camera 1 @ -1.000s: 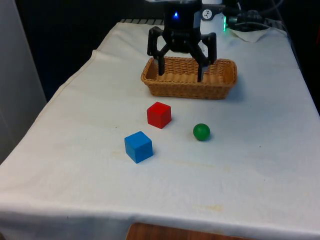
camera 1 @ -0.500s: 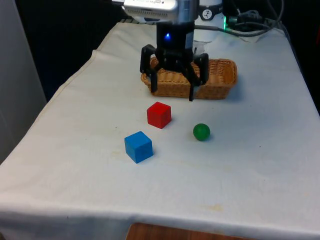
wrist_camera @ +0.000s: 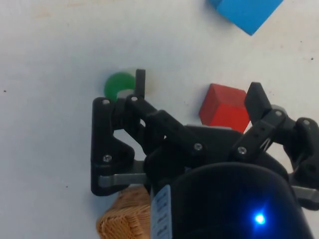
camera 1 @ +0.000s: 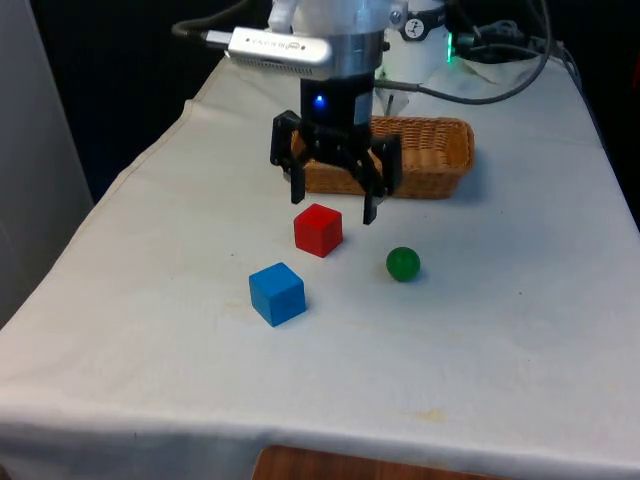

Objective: Place all non-red objects into the basket.

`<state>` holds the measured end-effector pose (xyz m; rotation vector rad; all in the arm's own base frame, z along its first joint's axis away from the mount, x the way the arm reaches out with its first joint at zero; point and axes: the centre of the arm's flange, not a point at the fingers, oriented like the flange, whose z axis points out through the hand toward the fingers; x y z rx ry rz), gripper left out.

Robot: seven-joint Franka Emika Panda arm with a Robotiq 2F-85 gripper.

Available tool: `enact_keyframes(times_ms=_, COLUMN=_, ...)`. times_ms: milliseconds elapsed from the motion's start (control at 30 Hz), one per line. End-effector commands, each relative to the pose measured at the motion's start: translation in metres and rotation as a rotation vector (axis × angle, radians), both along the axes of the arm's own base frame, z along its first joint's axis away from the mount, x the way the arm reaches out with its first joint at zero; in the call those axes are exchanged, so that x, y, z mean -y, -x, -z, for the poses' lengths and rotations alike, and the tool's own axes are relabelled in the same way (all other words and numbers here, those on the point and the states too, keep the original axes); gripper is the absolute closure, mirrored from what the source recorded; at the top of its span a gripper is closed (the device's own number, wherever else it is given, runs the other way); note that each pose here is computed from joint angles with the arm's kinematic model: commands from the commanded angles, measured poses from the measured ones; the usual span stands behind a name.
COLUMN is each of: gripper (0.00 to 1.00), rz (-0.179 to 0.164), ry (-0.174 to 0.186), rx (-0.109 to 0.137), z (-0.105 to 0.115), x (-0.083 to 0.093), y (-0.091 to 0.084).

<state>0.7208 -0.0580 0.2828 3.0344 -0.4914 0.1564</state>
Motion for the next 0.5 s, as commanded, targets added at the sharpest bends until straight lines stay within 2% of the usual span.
enact_keyframes(times_ms=0, gripper=0.00, rz=0.012, ry=-0.009, rx=0.003, z=0.003, x=0.001, y=0.000)
enact_keyframes(times_ms=200, gripper=0.00, rz=0.053, ry=-0.025, rx=-0.006, z=0.018, x=0.004, y=-0.001)
enact_keyframes(times_ms=233, gripper=0.00, rz=0.042, ry=-0.014, rx=-0.012, z=0.015, x=0.002, y=0.001)
enact_keyframes(times_ms=267, gripper=0.00, rz=0.056, ry=-0.027, rx=-0.008, z=0.021, x=0.004, y=-0.001)
enact_keyframes(times_ms=467, gripper=0.00, rz=0.075, ry=-0.043, rx=-0.005, z=0.035, x=0.008, y=-0.009)
